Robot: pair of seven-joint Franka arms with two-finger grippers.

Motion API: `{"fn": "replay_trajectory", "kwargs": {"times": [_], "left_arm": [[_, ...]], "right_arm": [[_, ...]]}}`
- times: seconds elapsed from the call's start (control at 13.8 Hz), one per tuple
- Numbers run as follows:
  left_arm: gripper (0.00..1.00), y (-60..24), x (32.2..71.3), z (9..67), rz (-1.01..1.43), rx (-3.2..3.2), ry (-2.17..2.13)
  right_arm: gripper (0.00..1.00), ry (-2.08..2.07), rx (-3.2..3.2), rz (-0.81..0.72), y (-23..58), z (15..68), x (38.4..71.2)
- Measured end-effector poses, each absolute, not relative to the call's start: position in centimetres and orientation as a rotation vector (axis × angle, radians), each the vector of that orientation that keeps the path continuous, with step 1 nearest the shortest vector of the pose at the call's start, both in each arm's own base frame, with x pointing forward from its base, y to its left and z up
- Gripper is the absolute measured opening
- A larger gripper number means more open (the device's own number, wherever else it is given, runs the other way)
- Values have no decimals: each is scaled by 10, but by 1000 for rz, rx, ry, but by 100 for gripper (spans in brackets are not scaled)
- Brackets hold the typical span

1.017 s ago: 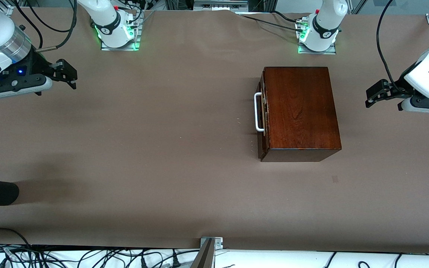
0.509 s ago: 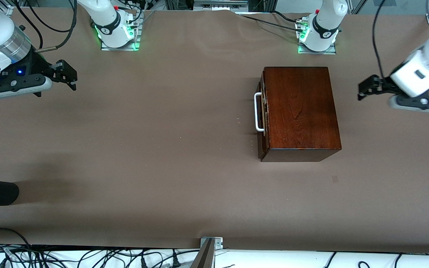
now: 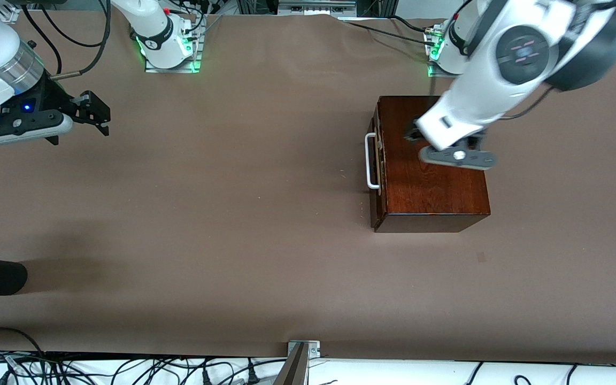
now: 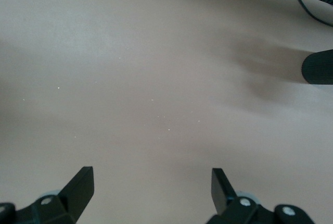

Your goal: Open drawer, take yellow block, close drawer

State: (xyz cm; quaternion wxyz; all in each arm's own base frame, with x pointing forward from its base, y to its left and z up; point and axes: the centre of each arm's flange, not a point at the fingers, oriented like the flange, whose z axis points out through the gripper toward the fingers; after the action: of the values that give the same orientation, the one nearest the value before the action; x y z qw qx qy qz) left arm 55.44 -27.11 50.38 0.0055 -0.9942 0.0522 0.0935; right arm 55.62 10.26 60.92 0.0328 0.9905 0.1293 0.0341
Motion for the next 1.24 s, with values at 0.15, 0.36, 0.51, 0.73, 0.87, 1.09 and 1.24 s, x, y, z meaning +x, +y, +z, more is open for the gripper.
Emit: {"fn": "replay_trajectory", "kwargs": {"times": [0.15,0.36,0.51,0.73,0.87,1.09,1.24], "left_arm": [[100,-313,562,474,270,-3140,130],[100,-349,562,421,290,-3107,125],[100,-364,554,393,283,-3059,118],[100,-387,533,365,245,-3018,80],[100,-392,525,353,226,-2998,64],[100,-397,516,343,226,-2991,52],[100,-401,510,338,222,-2975,57]], "right_arm": [[100,397,3049,105,102,608,557],[100,397,3049,105,102,608,557],[100,396,3049,104,102,608,557],[100,396,3049,104,102,608,557],[100,395,3049,104,102,608,557],[100,395,3049,103,102,608,557],[100,395,3049,103,101,608,557]]}}
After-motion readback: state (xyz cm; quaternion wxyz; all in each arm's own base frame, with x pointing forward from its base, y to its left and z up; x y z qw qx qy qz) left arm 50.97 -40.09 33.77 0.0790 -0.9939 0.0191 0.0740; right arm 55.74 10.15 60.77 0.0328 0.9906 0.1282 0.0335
